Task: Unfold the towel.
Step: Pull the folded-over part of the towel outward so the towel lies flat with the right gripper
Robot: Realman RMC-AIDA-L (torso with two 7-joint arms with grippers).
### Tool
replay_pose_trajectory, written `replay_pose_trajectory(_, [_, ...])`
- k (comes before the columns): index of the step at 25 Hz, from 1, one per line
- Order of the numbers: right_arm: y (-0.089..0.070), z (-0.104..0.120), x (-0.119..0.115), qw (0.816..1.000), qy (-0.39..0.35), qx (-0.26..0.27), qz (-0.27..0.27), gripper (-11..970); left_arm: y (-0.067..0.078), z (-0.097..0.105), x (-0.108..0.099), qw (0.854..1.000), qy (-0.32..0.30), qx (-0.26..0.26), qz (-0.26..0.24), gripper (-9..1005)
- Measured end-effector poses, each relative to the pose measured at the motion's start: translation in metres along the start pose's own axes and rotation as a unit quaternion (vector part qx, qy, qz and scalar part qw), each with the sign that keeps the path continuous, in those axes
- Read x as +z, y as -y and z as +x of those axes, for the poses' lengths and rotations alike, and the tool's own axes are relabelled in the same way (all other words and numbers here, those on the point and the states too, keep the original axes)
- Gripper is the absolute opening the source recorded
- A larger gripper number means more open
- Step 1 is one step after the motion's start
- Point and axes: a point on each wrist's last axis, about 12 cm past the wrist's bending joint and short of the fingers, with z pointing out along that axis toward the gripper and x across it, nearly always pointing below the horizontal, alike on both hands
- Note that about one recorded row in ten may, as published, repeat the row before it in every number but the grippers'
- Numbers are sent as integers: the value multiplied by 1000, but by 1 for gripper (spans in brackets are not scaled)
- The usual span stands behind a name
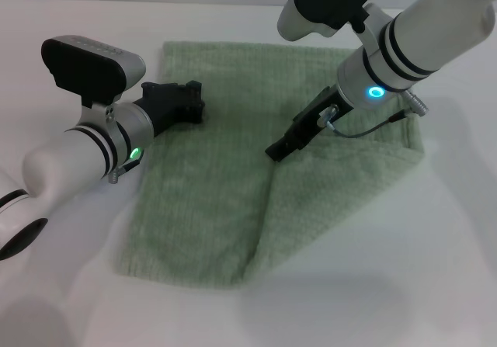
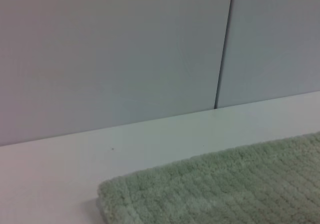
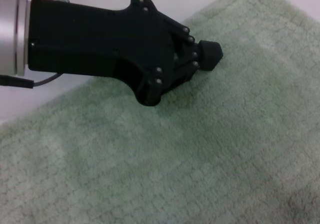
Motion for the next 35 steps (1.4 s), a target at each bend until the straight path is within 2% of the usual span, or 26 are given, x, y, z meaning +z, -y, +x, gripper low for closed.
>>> replay_pose_trajectory(12, [-2, 1, 3, 1000, -15, -4, -3, 738, 1, 0, 0, 1000, 0, 0, 1, -2])
replay_pose_trajectory(17, [-3, 1, 4, 1000, -18, -6, -3, 481, 1, 0, 0, 1000, 0, 0, 1, -2])
replay_pose_trajectory(23, [-2, 1, 3, 1000, -19, -6, -2, 220, 0, 0, 0, 1000, 0, 0, 1, -1])
replay_pose_trajectory(31, [-5, -2, -2, 1000, -14, -27, -5, 48, 0, 1, -1, 1000, 0, -1, 0, -1])
replay_pose_trajectory(35, [-13, -4, -10, 998, -11, -53, -14, 32, -1, 2, -1, 1000, -1, -1, -1, -1])
